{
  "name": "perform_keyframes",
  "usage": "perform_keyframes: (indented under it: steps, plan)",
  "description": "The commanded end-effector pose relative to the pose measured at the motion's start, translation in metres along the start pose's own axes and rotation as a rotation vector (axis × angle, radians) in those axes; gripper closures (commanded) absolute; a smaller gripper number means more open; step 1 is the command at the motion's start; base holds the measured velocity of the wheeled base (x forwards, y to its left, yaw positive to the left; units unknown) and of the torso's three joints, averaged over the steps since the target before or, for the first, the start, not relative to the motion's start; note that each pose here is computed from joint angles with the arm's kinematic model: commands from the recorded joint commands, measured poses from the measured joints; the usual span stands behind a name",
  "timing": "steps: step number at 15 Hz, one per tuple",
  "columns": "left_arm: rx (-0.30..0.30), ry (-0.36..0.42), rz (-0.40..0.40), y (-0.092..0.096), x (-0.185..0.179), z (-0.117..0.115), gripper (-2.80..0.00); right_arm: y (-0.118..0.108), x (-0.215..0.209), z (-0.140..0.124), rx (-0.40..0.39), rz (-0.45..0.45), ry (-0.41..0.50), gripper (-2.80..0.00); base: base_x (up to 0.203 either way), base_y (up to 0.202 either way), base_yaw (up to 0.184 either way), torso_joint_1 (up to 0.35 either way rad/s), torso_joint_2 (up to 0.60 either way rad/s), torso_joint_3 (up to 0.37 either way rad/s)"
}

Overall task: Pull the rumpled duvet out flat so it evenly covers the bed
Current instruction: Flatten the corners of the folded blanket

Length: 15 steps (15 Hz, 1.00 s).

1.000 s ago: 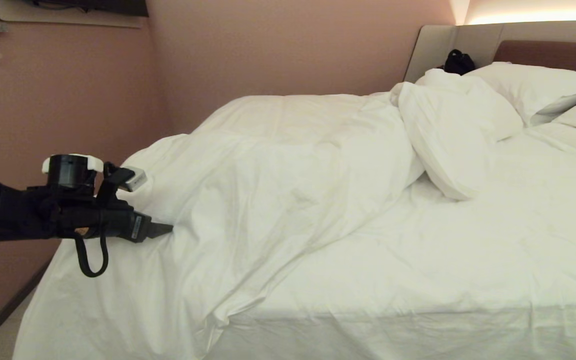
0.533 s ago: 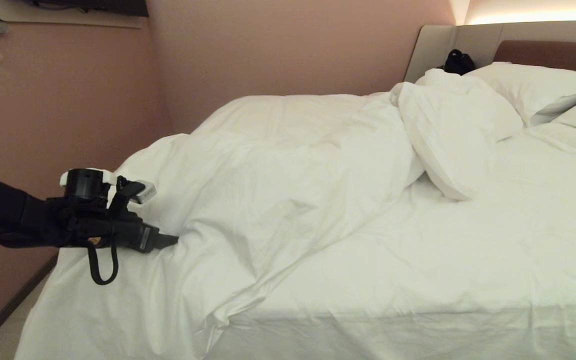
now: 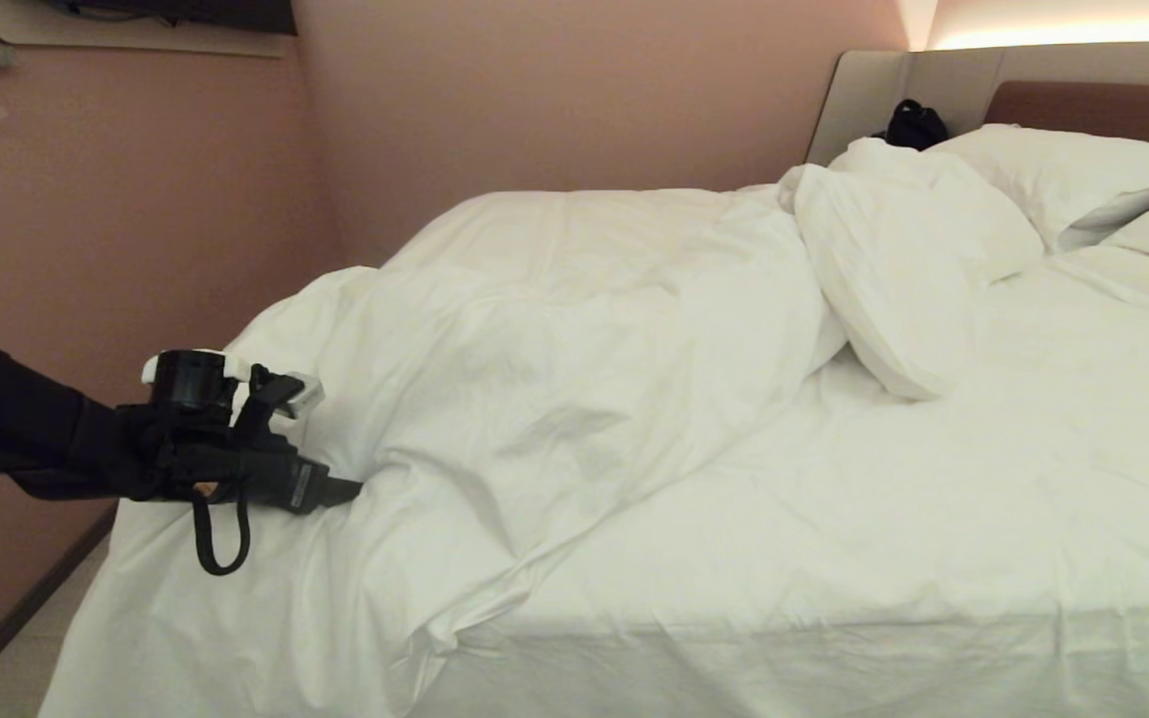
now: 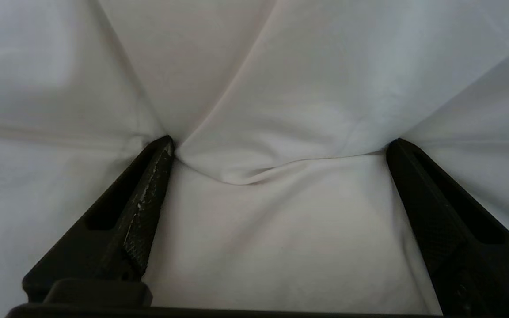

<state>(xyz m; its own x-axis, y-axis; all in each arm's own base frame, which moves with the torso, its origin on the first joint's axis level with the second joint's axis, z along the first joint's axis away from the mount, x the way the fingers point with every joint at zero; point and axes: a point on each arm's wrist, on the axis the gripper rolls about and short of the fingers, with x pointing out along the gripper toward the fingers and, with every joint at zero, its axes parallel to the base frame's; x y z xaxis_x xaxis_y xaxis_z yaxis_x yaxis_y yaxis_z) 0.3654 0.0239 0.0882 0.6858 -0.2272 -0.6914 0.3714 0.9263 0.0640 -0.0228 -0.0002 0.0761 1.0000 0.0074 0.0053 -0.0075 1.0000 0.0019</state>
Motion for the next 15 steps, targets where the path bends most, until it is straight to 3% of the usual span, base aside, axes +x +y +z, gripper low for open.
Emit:
perform_keyframes:
  steps: [1,2,6,12,15]
  plan:
    - [-0.002,0.013,-0.007,0.0,0.003,-0.003,-2.8,0.0,0.0,0.0,0.0,0.002,-0.001,0.0,0.0,0.0,0.0,0.0,0.0,0.0]
    - [-0.001,0.012,-0.004,0.0,0.003,-0.003,0.0,0.0,0.0,0.0,0.0,0.0,-0.001,0.0,0.0,0.0,0.0,0.0,0.0,0.0]
    - [0.005,-0.022,0.008,0.0,-0.007,0.004,0.0,0.0,0.0,0.0,0.001,0.0,-0.001,0.0,0.0,0.0,0.0,0.0,0.0,0.0]
    - [0.013,-0.121,0.065,0.0,-0.053,0.021,0.0,0.0,0.0,0.0,0.001,0.0,-0.001,0.0,0.0,0.0,0.0,0.0,0.0,0.0]
    - [-0.002,-0.217,0.159,0.015,-0.1,0.029,0.0,0.0,0.0,0.0,0.0,0.002,-0.001,0.0,0.0,0.0,0.0,0.0,0.0,0.0]
